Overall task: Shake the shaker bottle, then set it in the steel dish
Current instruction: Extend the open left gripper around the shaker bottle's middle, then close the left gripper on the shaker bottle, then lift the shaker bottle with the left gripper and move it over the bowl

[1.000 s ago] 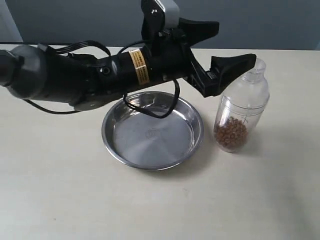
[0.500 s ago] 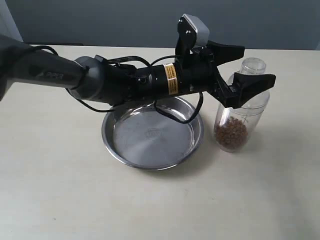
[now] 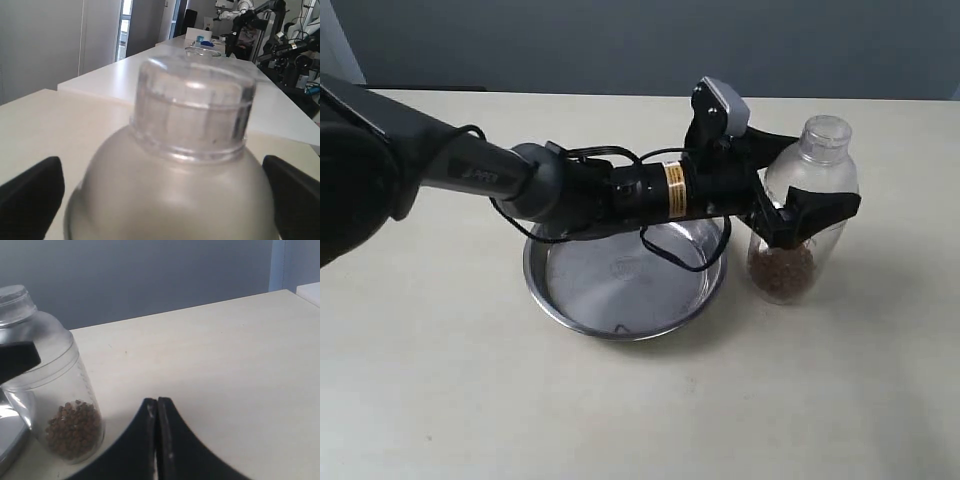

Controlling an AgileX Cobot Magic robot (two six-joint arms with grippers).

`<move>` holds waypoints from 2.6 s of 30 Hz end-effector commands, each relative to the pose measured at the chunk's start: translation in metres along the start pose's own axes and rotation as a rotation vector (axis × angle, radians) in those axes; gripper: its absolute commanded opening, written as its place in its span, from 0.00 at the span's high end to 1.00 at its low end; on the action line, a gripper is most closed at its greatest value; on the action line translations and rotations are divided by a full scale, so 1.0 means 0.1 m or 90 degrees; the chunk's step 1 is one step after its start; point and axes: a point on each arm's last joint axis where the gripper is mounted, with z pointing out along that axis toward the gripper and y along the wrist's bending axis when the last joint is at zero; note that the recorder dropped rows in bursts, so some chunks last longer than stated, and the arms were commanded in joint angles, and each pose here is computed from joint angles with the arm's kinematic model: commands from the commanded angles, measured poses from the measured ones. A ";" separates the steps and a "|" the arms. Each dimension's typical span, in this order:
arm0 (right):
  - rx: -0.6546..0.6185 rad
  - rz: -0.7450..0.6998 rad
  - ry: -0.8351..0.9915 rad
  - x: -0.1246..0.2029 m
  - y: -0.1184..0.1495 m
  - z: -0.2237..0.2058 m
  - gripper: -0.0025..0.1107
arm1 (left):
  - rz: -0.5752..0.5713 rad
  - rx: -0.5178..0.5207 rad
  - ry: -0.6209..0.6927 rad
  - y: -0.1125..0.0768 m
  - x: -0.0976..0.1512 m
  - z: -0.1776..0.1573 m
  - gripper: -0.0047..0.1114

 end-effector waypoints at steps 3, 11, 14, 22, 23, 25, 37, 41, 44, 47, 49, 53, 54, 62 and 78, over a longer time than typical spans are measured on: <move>0.003 -0.003 -0.008 -0.01 0.00 0.00 0.98 | -0.021 0.005 0.011 0.02 0.18 0.02 0.05; 0.003 -0.003 -0.008 -0.01 0.00 0.00 0.98 | -0.052 0.004 0.004 0.06 0.34 0.02 0.05; 0.003 -0.003 -0.008 -0.01 0.00 0.00 0.98 | -0.047 0.000 0.003 0.06 0.34 0.02 0.05; 0.003 -0.003 -0.008 -0.01 0.00 0.00 0.98 | -0.015 -0.002 0.051 0.00 0.37 0.14 0.05; 0.003 -0.003 -0.008 -0.01 0.00 0.00 0.98 | -0.013 -0.001 0.049 0.00 0.36 0.14 0.05; 0.003 -0.003 -0.008 -0.01 0.00 0.00 0.98 | -0.013 -0.002 0.049 0.00 0.36 0.15 0.05; 0.003 -0.003 -0.008 -0.01 0.00 0.00 0.98 | -0.038 -0.012 0.054 0.04 0.52 0.20 0.05; 0.003 -0.003 -0.008 -0.01 0.00 0.00 0.98 | -0.035 -0.011 0.053 0.04 0.51 0.20 0.06; 0.003 -0.003 -0.008 -0.01 0.00 0.00 0.98 | -0.037 -0.011 0.048 0.04 0.51 0.20 0.08; 0.003 -0.003 -0.008 -0.01 0.00 0.00 0.98 | -0.038 -0.011 0.047 0.04 0.51 0.20 0.19; 0.003 -0.003 -0.008 -0.01 0.00 0.00 0.98 | -0.038 -0.009 0.045 0.04 0.50 0.20 0.31; 0.003 -0.003 -0.008 -0.01 0.00 0.00 0.98 | -0.034 0.001 0.044 0.03 0.50 0.20 0.58; 0.003 -0.003 -0.008 -0.01 0.00 0.00 0.98 | -0.034 0.001 0.044 0.03 0.50 0.20 0.65; 0.003 -0.003 -0.008 -0.01 0.00 0.00 0.98 | -0.031 0.022 0.029 0.00 0.48 0.20 0.91; 0.003 -0.003 -0.008 -0.01 0.00 0.00 0.98 | -0.037 -0.013 0.055 0.05 0.51 0.20 0.91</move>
